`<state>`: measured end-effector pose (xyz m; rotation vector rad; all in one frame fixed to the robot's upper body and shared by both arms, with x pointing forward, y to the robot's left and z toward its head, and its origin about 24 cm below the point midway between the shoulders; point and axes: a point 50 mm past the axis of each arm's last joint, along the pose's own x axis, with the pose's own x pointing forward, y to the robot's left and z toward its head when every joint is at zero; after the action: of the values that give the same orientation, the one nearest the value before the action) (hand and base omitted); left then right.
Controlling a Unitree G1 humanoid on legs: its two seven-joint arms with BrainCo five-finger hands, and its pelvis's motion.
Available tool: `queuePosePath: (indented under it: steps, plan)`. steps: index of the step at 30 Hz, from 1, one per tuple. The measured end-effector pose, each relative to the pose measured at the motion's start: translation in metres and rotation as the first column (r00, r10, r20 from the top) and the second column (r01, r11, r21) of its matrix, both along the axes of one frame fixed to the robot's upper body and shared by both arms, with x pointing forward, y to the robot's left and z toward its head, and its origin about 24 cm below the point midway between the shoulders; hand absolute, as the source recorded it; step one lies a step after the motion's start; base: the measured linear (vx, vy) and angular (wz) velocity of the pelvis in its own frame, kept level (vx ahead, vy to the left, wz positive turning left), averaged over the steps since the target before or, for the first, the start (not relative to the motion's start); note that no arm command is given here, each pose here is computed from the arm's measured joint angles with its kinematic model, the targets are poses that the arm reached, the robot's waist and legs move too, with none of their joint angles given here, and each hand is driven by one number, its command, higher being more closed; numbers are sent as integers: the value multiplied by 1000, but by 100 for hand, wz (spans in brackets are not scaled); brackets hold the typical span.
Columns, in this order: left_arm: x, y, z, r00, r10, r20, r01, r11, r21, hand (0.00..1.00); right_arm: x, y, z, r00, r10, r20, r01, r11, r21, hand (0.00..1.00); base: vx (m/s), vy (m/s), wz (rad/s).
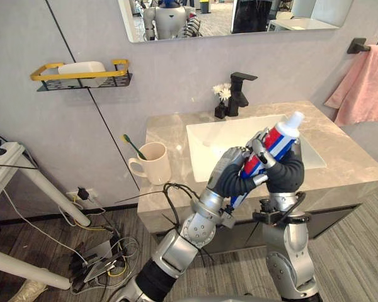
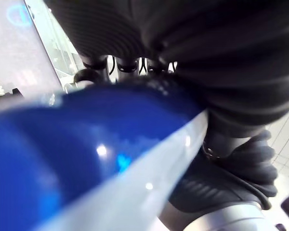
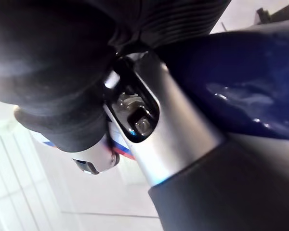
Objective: Organize washtable
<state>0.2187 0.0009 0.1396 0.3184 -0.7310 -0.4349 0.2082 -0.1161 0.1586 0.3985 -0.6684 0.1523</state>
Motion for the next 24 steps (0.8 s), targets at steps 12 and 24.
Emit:
queuePosePath:
  steps: [12, 24]
  plan:
    - [3, -3, -9, 999, -7, -37, 7, 1000, 1, 0, 10, -8, 21, 987, -130, 97, 137, 988, -66, 100, 0, 0, 0]
    - [-3, 11, -51, 958, -31, -283, 42, 999, 33, 0, 17, -27, 44, 949, -256, 183, 256, 966, 23, 100, -1, 0, 11]
